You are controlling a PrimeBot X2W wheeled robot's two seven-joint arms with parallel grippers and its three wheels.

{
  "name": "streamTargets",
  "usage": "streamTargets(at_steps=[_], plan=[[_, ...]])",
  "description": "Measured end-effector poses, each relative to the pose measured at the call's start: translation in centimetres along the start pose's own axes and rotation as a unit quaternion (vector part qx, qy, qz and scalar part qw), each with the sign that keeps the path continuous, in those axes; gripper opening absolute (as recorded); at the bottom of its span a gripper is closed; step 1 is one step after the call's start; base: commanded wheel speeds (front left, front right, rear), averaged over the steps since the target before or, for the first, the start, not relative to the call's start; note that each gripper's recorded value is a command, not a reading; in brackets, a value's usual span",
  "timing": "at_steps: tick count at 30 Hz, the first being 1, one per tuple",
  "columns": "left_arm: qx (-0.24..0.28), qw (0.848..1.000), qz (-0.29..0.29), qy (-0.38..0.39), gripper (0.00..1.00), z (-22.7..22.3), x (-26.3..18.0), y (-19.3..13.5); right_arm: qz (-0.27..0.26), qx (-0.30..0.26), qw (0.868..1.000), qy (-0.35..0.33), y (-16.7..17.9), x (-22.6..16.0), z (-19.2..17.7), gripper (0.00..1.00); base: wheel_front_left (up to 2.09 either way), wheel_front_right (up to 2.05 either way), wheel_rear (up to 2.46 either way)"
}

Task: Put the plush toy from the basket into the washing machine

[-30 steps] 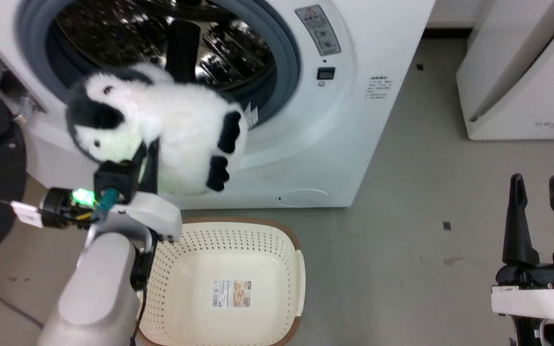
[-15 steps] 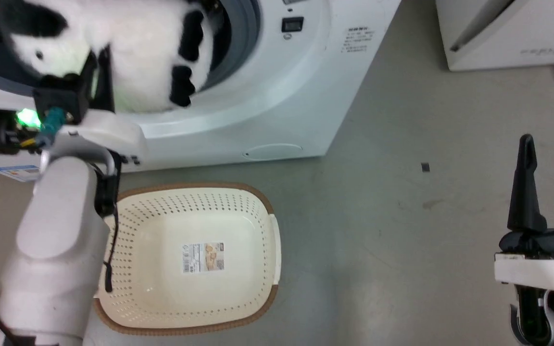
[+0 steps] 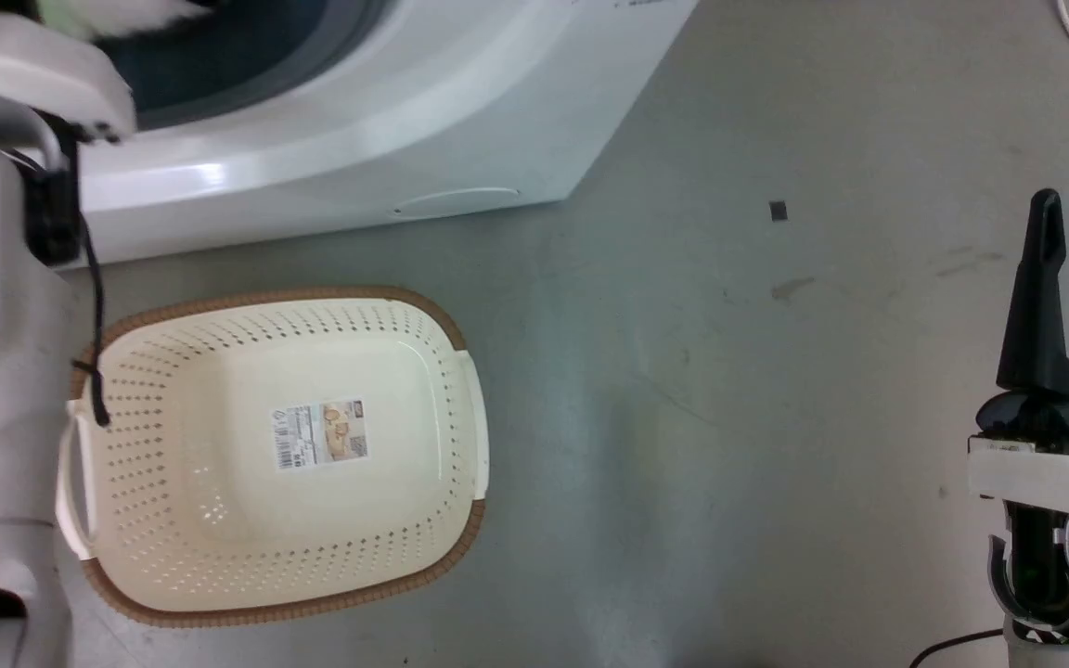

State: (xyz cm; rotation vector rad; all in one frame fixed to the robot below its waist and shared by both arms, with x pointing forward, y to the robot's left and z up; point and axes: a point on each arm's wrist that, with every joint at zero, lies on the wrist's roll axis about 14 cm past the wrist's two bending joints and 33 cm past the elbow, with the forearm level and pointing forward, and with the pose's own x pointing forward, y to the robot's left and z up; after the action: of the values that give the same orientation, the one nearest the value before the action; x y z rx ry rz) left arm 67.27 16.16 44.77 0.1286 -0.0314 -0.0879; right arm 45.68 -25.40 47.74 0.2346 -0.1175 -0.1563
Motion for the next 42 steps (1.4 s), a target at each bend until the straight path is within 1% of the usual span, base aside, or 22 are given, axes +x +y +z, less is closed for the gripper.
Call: streamTargets(at_steps=[6,17,26,27,28,31,33,38,42], plan=[[-0.008,1.000,0.009,-0.002,0.00,-1.1,2.5,0.5,-0.014,-0.009,1.000,0.017,-1.1,0.1,-1.4,1.00,0.00,0.00,0.00],[-0.011,1.000,0.025,-0.004,0.00,-2.0,6.2,1.5,-0.023,-0.012,0.999,0.027,-1.9,0.6,-2.5,1.00,0.00,0.00,0.00],[-0.004,1.000,0.024,0.007,0.00,-2.8,8.0,1.1,-0.028,-0.015,0.999,0.040,-2.4,0.4,-3.4,1.00,0.00,0.00,0.00],[-0.003,1.000,0.024,0.005,0.69,-2.7,8.1,1.1,-0.029,-0.016,0.999,0.040,-2.5,0.4,-3.5,1.00,0.00,0.00,0.00],[0.003,1.000,0.022,0.003,1.00,-2.6,8.2,1.0,-0.029,-0.016,0.999,0.041,-2.5,0.4,-3.5,1.00,0.00,0.00,0.00],[0.002,1.000,0.023,0.009,1.00,-2.9,8.3,0.9,-0.028,-0.016,0.999,0.042,-2.4,0.4,-3.6,1.00,0.00,0.00,0.00],[0.010,0.999,0.028,0.018,1.00,-3.3,8.2,1.2,-0.028,-0.015,0.999,0.041,-2.4,0.4,-3.5,1.00,0.00,0.00,0.00],[0.005,0.999,0.030,0.042,1.00,-4.3,7.7,1.5,-0.027,-0.014,0.999,0.038,-2.3,0.4,-3.2,1.00,0.00,0.00,0.00],[-0.004,0.998,0.029,0.047,1.00,-3.9,7.4,1.6,-0.024,-0.010,0.999,0.034,-2.0,0.4,-2.9,1.00,0.00,0.00,0.00]])
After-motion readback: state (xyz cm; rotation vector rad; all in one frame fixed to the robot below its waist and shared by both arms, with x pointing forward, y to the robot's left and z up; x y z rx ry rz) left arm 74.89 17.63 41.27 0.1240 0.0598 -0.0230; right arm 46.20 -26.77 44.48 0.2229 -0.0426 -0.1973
